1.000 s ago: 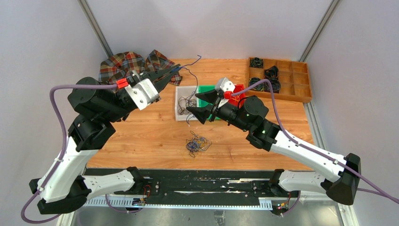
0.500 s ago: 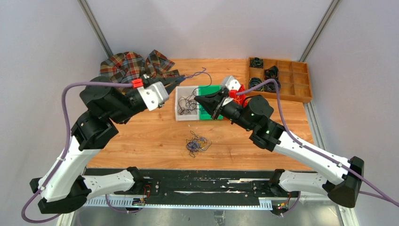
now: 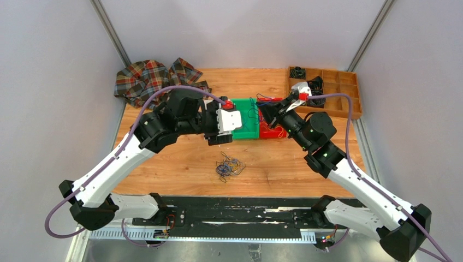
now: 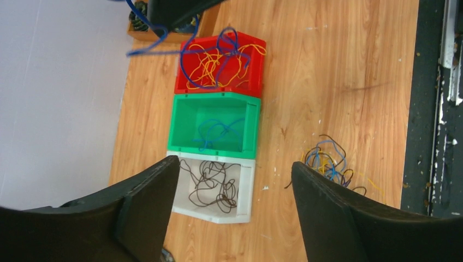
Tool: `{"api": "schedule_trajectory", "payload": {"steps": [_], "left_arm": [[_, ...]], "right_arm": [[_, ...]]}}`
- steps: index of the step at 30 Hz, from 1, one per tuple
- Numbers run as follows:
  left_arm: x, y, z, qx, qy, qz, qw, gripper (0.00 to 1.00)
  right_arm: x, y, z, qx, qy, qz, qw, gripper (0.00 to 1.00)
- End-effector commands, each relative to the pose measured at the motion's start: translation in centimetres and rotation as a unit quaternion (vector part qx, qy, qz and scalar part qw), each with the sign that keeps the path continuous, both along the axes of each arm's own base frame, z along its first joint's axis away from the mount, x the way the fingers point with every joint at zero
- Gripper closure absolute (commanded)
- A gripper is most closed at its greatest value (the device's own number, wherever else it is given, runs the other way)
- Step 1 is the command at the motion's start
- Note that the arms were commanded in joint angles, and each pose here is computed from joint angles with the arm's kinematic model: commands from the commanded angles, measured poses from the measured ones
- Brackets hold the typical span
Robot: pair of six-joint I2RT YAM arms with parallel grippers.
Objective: Untangle the cables
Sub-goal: Place the cable in the bin.
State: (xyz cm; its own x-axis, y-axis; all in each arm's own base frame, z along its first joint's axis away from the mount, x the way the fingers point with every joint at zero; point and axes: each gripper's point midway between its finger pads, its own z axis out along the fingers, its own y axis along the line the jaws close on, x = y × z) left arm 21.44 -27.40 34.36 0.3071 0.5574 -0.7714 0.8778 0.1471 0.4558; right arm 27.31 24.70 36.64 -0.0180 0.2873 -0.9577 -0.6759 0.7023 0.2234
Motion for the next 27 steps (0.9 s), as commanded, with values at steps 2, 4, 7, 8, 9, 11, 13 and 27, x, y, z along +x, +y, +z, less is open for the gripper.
{"api": "schedule_trajectory", "payload": {"steps": [2, 4, 7, 8, 9, 11, 13, 27], "left_arm": [[-0.5, 1.4, 0.9, 0.023, -0.02, 0.0, 1.0, 0.14], [-0.3, 2.2, 0.7, 0.035, -0.016, 0.018, 0.999, 0.1], [0.5, 3.6, 0.6, 0.034, 0.004, 0.058, 0.998, 0.01], [0.9, 4.2, 0.6, 0.029, 0.015, 0.073, 0.997, 0.02], [1.3, 4.8, 0.6, 0.025, 0.025, 0.089, 0.995, 0.02], [2.3, 6.2, 0.7, 0.02, 0.036, 0.119, 0.992, 0.02], [3.1, 7.6, 0.4, 0.029, 0.04, 0.146, 0.988, 0.02], [2.5, 11.5, 0.5, 0.008, 0.044, 0.199, 0.979, 0.02]], "right_arm": [[1.6, -2.0, -1.2, -0.059, -0.014, -0.055, 0.997, 0.99], [2.3, -2.0, -2.2, -0.087, -0.009, -0.064, 0.994, 1.0], [3.4, -1.5, -3.5, -0.112, 0.001, -0.066, 0.992, 1.0], [3.8, -1.2, -3.8, -0.117, 0.006, -0.066, 0.991, 1.0], [4.2, -0.9, -4.2, -0.122, 0.01, -0.065, 0.99, 0.99], [5.1, -0.4, -5.0, -0.133, 0.02, -0.066, 0.989, 0.99], [6.2, -0.1, -6.1, -0.148, 0.037, -0.072, 0.986, 1.0], [12.8, 1.4, -14.7, -0.202, 0.143, -0.098, 0.964, 0.99]]}}
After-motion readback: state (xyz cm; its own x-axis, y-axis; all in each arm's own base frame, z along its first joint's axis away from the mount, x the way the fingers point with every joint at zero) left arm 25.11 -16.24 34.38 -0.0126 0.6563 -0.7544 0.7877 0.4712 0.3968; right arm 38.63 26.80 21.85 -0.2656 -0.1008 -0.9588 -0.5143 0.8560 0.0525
